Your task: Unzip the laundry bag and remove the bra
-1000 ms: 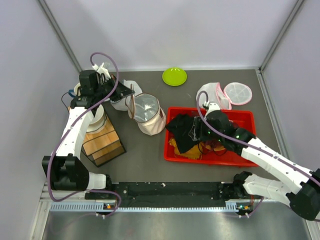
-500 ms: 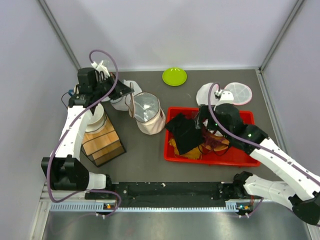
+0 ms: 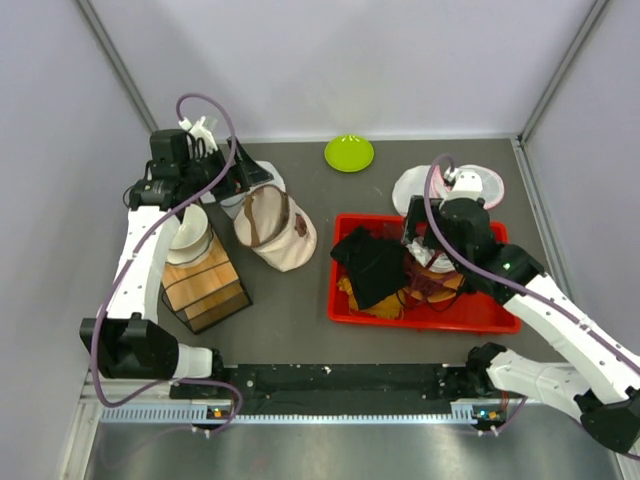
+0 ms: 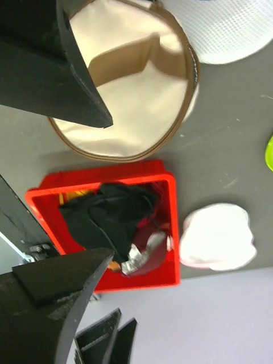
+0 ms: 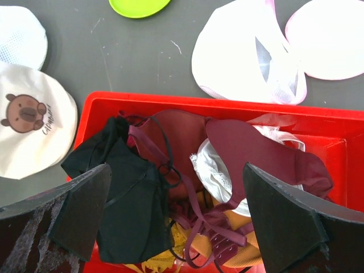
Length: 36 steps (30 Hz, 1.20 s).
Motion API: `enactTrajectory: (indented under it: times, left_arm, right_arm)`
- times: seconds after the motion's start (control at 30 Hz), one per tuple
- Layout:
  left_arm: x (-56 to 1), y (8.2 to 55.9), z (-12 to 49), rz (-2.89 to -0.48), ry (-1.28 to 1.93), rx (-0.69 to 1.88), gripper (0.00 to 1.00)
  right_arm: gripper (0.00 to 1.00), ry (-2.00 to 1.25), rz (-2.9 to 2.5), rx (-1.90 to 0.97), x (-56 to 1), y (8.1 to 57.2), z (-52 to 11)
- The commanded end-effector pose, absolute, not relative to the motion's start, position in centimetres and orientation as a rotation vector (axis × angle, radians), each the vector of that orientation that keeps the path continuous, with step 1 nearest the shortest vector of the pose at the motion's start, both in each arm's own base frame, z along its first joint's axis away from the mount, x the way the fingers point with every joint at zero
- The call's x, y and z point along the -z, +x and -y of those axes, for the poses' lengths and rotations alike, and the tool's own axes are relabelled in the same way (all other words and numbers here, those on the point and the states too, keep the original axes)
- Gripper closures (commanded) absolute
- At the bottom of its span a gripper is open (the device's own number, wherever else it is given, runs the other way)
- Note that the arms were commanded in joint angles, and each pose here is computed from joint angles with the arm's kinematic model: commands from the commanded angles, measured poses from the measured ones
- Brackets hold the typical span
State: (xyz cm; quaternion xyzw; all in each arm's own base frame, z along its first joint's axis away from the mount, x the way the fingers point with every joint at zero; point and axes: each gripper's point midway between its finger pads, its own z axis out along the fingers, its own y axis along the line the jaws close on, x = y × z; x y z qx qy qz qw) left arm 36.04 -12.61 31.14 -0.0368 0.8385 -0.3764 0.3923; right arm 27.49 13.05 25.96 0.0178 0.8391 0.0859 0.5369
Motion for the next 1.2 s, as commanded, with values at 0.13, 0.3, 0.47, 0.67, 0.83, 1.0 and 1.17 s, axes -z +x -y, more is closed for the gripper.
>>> enactTrajectory:
  times: [0.13,0.3,0.47,0.67,0.83,1.0,1.17]
  left_arm:
    - [-33.8,35.0,12.6,-2.098,0.049,0.760,0.02]
    - [-36.8,33.7,12.3,-2.011,0.090,0.717,0.02]
    - [-38.9,32.5,12.3,-1.915,0.139,0.716,0.02]
    - [-39.8,31.9,11.6,-1.863,0.113,0.674,0.01]
    - [-39.8,31.7,11.7,-1.863,0.113,0.681,0.01]
    - [-39.5,32.0,11.8,-1.866,0.100,0.697,0.01]
    - [-39.3,32.2,12.0,-1.872,0.097,0.709,0.01]
  right_arm:
    - [0.01,0.047,-1.989,-0.276,-27.5,28.9,-14.3]
    - [0.01,0.062,-2.023,-0.323,-27.5,29.8,-14.2]
    - [0.01,0.072,-2.059,-0.304,-26.9,30.3,-14.5]
    - [0.01,0.078,-2.076,-0.286,-26.3,30.3,-14.3]
    - [0.01,0.080,-2.072,-0.260,-26.2,30.0,-13.7]
    - [0.01,0.106,-2.064,-0.261,-26.4,30.1,-13.6]
    - [0.01,0.118,-2.048,-0.260,-27.0,30.1,-13.3]
